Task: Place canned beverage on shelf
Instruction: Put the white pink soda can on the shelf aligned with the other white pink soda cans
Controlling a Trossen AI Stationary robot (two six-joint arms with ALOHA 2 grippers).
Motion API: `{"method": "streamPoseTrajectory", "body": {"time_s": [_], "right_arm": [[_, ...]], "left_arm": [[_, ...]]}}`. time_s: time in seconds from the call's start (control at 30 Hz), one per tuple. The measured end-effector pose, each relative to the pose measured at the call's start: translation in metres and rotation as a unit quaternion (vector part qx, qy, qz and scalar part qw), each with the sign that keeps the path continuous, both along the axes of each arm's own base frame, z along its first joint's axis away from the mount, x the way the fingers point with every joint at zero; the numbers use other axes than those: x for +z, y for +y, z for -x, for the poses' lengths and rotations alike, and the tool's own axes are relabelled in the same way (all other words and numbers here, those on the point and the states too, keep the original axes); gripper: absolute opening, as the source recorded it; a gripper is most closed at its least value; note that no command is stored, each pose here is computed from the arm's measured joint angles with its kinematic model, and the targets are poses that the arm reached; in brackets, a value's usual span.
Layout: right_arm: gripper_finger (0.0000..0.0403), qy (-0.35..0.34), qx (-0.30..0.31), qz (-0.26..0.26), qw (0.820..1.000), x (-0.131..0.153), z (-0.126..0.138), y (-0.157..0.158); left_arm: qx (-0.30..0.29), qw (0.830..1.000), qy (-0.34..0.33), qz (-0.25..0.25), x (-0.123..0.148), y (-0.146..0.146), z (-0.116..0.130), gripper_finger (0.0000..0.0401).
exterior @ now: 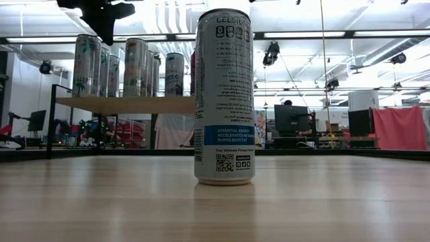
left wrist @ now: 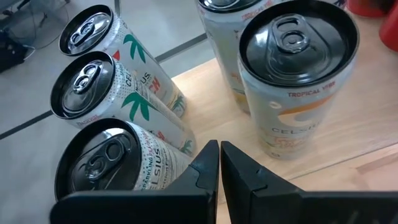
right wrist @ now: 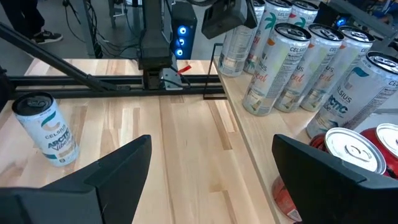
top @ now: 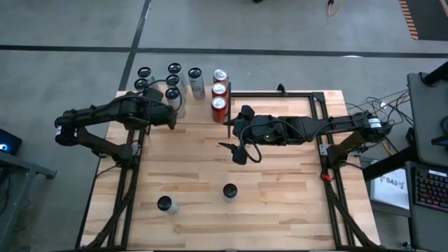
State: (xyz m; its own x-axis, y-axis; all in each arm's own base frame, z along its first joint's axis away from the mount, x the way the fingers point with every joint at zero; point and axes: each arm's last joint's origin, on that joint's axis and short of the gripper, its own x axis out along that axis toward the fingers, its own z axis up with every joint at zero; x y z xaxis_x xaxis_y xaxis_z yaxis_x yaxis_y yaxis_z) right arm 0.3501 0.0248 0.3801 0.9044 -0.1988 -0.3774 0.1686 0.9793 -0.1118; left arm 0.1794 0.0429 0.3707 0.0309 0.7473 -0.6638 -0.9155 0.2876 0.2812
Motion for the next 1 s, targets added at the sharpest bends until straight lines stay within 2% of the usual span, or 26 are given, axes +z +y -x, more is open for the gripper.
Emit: {"method": "streamPoseTrajectory", "body": {"time_s": [0.47,0.77,1.0], "right_arm": [[0.0324,0.000,0.000,0.000,1.000,0.000,0.000,0.000],[0.0323,0.000,0.000,0.000,1.000,0.000,0.000,0.000],[0.0322,0.002,0.000,0.000,1.000,0.000,0.000,0.000]], "left_arm": [[-0.009,1.000,-0.002,0.000,0.003,-0.001,0.009,0.0000],[-0.066,0.996,0.030,0.059,0.002,-0.003,0.010,0.0000],[-0.057,0.997,0.030,0.045,0.004,0.000,0.014,0.0000]]}}
